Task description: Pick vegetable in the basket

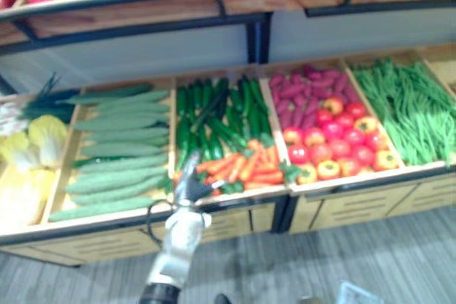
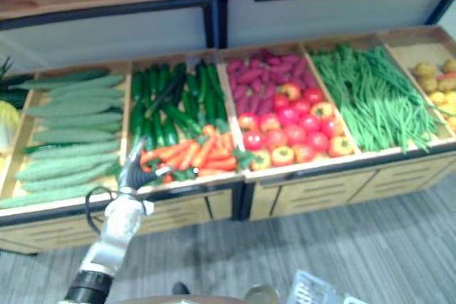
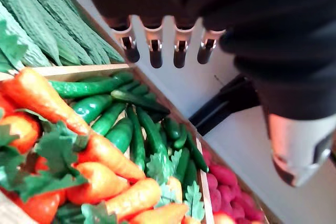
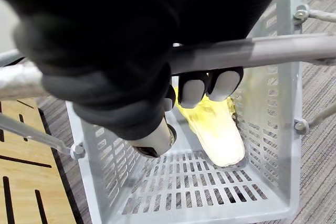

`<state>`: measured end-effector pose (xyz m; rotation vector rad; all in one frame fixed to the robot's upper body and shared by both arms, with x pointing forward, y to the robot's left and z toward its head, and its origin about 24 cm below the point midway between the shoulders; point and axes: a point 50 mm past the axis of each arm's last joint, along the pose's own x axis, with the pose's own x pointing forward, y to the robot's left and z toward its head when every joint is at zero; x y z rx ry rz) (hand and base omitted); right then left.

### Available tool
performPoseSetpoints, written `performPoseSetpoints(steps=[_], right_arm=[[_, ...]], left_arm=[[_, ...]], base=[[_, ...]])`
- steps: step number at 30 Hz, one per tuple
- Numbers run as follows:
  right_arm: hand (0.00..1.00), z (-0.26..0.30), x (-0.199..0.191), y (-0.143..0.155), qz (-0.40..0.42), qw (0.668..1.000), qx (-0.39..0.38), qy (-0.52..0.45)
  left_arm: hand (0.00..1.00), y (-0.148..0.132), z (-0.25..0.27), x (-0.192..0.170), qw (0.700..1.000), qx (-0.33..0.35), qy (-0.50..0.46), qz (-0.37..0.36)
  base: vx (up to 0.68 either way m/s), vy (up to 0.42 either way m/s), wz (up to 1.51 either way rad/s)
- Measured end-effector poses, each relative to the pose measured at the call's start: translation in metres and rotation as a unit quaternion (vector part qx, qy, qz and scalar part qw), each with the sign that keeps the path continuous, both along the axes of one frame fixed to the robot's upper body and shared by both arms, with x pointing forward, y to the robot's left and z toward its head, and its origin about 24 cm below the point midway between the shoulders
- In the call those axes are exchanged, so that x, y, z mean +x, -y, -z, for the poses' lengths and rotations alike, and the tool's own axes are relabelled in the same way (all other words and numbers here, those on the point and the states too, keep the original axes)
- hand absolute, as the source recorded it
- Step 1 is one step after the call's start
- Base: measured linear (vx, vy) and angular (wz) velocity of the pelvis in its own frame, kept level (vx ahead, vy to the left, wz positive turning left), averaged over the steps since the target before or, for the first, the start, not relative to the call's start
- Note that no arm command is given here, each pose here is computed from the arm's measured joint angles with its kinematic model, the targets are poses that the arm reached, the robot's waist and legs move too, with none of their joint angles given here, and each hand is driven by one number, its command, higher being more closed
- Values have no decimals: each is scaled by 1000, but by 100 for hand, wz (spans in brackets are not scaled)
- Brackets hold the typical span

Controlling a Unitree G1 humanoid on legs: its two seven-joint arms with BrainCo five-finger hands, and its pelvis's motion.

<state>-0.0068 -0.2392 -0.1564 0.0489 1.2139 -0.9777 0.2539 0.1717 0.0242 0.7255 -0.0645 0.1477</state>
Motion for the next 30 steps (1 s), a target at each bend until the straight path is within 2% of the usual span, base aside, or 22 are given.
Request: performPoseSetpoints(steps=[9,30], right_arm=[[100,-3,14,4,-3,1000,-10,19],[100,-25,80,13,-14,989,-65,129]], left_arm=[[0,5,-8,21,1000,27,4,4],[0,-15,-37,78,995,37,23,-88]], base=[[0,-3,-5],[42,-3,-9]])
